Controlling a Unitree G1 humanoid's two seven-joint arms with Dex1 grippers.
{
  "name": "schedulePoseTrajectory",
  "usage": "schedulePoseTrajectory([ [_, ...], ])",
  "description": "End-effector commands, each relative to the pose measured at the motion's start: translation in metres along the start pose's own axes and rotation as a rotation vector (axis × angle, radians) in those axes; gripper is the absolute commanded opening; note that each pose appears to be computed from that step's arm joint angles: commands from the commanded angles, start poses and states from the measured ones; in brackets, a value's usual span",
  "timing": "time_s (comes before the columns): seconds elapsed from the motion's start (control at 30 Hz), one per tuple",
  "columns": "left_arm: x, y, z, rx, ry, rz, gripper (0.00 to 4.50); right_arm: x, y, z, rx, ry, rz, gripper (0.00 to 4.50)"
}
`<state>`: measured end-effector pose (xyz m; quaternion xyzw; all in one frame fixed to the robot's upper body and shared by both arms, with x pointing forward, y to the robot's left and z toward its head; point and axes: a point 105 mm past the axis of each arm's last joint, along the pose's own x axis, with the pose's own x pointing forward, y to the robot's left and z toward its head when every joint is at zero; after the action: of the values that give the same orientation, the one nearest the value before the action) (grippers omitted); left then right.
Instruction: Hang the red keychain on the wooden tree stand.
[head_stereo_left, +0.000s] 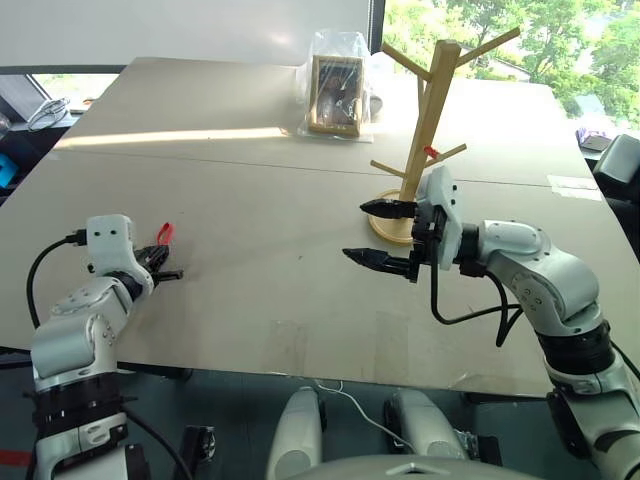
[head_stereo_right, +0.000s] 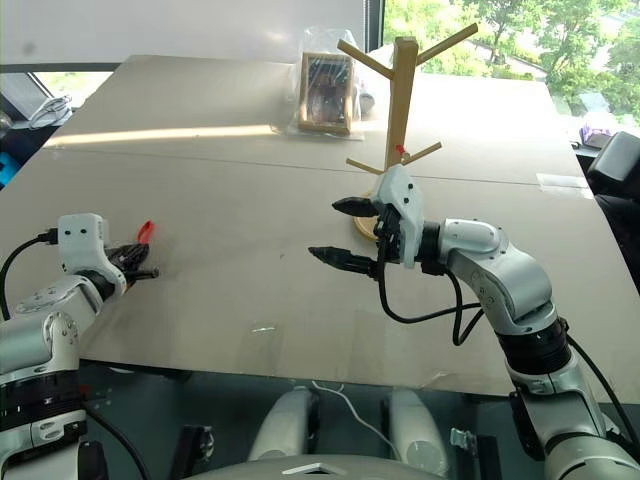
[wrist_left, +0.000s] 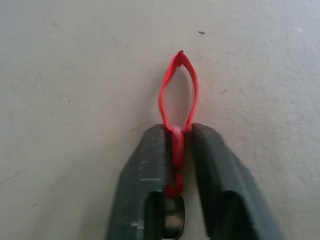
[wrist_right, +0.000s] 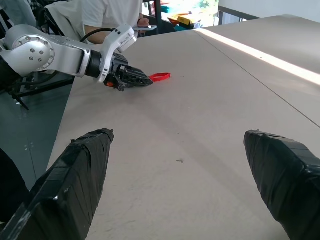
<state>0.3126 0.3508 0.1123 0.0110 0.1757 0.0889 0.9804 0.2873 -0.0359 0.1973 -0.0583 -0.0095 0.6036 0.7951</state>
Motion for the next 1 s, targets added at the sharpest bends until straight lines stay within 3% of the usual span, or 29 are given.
schedulePoseTrajectory([
  [0.03, -0.005, 0.004, 0.001, -0.003, 0.01, 0.015, 2.95, -0.004, 0.003, 0.013, -0.045, -0.036, -0.001, 4.5],
  [0.6, 0.013, -0.001, 0.0, 0.027, 0.026, -0.037, 2.95, -0.006, 0.001, 0.013, -0.045, -0.032, -0.013, 4.5],
  [0.7, 0.017, -0.002, 0.0, 0.026, 0.025, -0.046, 1.78, -0.006, 0.0, 0.013, -0.046, -0.031, -0.013, 4.5],
  [0.8, 0.017, -0.005, 0.0, 0.023, 0.028, -0.058, 0.29, -0.007, -0.001, 0.013, -0.048, -0.029, -0.018, 4.5],
  [0.83, 0.015, -0.005, -0.001, 0.02, 0.035, -0.056, 0.05, -0.007, -0.001, 0.013, -0.049, -0.029, -0.021, 4.5],
  [1.0, 0.007, -0.003, 0.0, 0.007, 0.045, -0.03, 0.05, -0.008, -0.002, 0.014, -0.049, -0.031, -0.027, 4.5],
])
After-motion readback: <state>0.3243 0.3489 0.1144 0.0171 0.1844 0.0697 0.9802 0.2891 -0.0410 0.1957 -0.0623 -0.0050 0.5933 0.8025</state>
